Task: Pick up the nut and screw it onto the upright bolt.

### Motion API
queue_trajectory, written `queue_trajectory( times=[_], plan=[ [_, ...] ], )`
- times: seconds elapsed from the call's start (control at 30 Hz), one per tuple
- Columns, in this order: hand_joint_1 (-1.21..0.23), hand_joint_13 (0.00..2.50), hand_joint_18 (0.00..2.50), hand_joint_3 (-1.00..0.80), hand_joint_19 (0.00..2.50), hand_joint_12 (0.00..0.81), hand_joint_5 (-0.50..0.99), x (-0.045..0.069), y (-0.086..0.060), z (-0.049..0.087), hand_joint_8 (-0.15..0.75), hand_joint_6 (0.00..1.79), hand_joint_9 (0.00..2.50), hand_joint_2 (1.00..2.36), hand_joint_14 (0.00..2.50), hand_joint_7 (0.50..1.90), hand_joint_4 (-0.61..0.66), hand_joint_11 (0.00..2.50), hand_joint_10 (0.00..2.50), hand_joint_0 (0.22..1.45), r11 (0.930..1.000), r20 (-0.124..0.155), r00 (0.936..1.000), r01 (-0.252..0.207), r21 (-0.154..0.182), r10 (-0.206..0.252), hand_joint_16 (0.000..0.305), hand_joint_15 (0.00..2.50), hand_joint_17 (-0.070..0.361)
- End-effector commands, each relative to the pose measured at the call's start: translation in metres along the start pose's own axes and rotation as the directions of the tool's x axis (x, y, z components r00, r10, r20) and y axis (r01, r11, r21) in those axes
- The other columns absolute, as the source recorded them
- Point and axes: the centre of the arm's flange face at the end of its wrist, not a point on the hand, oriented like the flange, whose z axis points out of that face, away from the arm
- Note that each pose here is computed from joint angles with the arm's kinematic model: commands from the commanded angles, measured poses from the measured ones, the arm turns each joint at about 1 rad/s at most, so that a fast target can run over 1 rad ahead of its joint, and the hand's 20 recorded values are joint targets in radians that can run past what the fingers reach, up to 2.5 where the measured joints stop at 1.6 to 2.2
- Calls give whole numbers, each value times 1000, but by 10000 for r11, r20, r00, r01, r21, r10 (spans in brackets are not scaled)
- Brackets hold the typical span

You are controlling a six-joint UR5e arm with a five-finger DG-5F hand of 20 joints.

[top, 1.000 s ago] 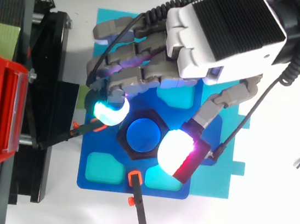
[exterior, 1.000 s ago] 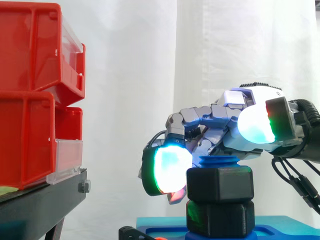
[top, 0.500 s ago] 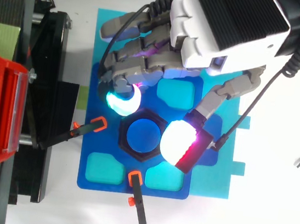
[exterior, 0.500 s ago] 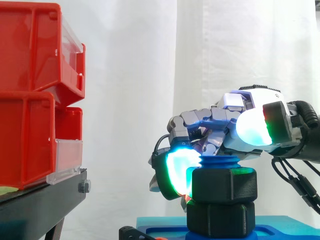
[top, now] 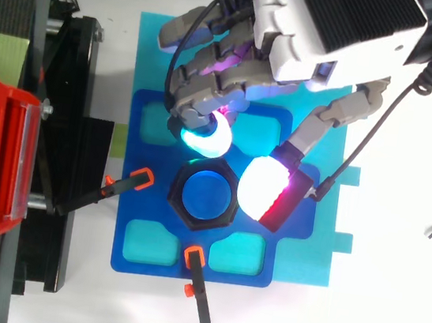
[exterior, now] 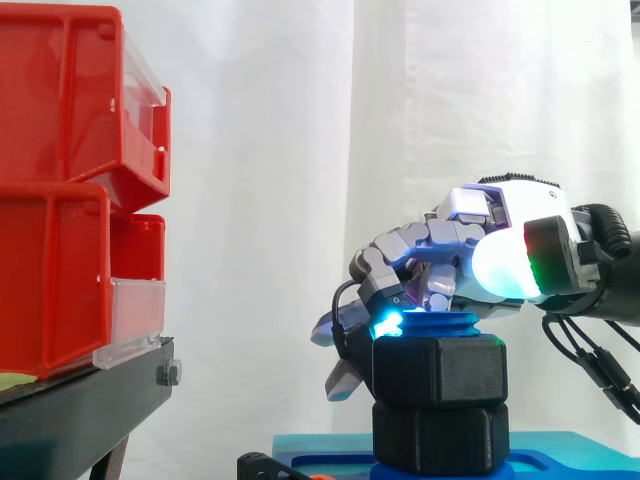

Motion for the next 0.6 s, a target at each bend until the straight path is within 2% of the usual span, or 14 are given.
queue_trajectory(
  times=[0.0,0.1,0.13,0.27,0.37,0.43,0.57],
  plan=[
    [-331,767,443,-500,0,141,63,0,0,0,180,500,1216,1000,0,1422,56,0,0,529,10000,13,10000,10,-4,-10,8,0,18],
    [-311,704,361,-500,0,165,2,-1,-1,-1,198,504,1135,1000,0,1260,127,0,0,519,10000,20,10000,12,9,-12,12,0,26],
    [-301,681,336,-500,0,174,-21,-2,-1,-1,204,504,1071,1000,0,1159,176,0,0,514,10000,31,10000,20,3,-20,13,0,29],
    [-292,591,260,-500,0,200,-88,-11,-2,-1,199,503,908,1000,0,897,224,0,0,498,9998,121,9998,131,-138,-130,18,0,40],
    [-291,561,237,-500,0,210,-106,-14,-2,1,193,503,866,1000,0,843,212,0,0,494,9996,145,9997,177,-222,-174,19,0,42],
    [-279,507,170,-500,0,226,-134,-14,-2,1,194,502,762,1000,0,749,189,0,0,485,9995,167,9997,194,-235,-190,22,0,50],
    [-253,436,96,-500,0,236,-146,-14,-1,2,191,502,691,1000,0,710,177,0,0,478,9994,184,9996,224,-261,-220,24,0,54]
  ],
)
